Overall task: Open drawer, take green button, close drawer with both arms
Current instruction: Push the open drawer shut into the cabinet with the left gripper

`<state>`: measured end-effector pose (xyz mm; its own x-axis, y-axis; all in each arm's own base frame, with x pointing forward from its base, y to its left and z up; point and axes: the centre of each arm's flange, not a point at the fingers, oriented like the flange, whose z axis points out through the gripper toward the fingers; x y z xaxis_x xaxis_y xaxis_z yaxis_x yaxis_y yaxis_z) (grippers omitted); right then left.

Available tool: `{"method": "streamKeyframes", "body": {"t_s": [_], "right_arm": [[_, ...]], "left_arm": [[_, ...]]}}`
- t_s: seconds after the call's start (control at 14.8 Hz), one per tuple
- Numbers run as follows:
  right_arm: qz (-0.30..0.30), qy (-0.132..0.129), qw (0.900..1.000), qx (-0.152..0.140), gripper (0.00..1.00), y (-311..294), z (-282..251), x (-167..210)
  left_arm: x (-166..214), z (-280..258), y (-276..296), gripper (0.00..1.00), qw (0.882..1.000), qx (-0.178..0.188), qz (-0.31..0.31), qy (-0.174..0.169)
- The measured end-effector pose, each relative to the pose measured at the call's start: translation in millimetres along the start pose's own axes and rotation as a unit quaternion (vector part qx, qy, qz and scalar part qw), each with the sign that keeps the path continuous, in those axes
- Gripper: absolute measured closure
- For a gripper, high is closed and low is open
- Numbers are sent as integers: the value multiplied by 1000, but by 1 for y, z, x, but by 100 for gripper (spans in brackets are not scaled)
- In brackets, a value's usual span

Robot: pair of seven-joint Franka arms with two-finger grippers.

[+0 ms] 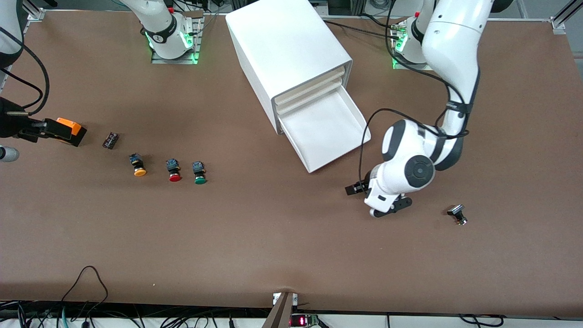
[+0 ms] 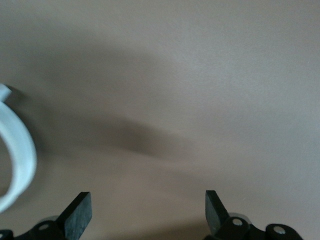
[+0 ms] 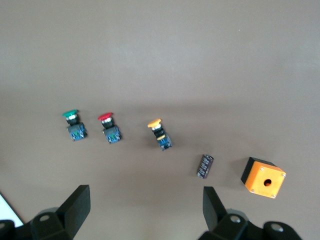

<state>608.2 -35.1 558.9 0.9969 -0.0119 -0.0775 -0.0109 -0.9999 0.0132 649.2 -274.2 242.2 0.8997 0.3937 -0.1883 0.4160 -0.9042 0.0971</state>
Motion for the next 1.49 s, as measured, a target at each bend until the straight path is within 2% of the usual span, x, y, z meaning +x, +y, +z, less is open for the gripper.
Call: {"method": "streamKeyframes", "body": {"t_s": [0.2,0.47,0.61,0.74,0.88,1.08,1.49], "right_arm": [[-16,-11,1000,-1,0,-15,-3,-15],[-19,-7,1000,3,0,-16,-12,-37],[-19,4,1000,4,0,-15,-9,-43],[-22,25,999,4,0,-14,0,-46],[-21,26,999,5,0,-13,7,-51],[14,25,1000,6,0,-11,7,-51],[8,22,1000,-2,0,-15,14,-46]], "left_arm": [[-35,34,24,0,998,-4,-56,19],[-66,55,36,0,997,7,-82,16],[-71,58,32,0,996,12,-90,13],[-83,54,27,0,996,16,-92,7],[-104,49,25,0,996,18,-88,-3],[-145,54,27,0,997,27,-68,-23],[-254,85,60,0,995,52,-58,-63]]}}
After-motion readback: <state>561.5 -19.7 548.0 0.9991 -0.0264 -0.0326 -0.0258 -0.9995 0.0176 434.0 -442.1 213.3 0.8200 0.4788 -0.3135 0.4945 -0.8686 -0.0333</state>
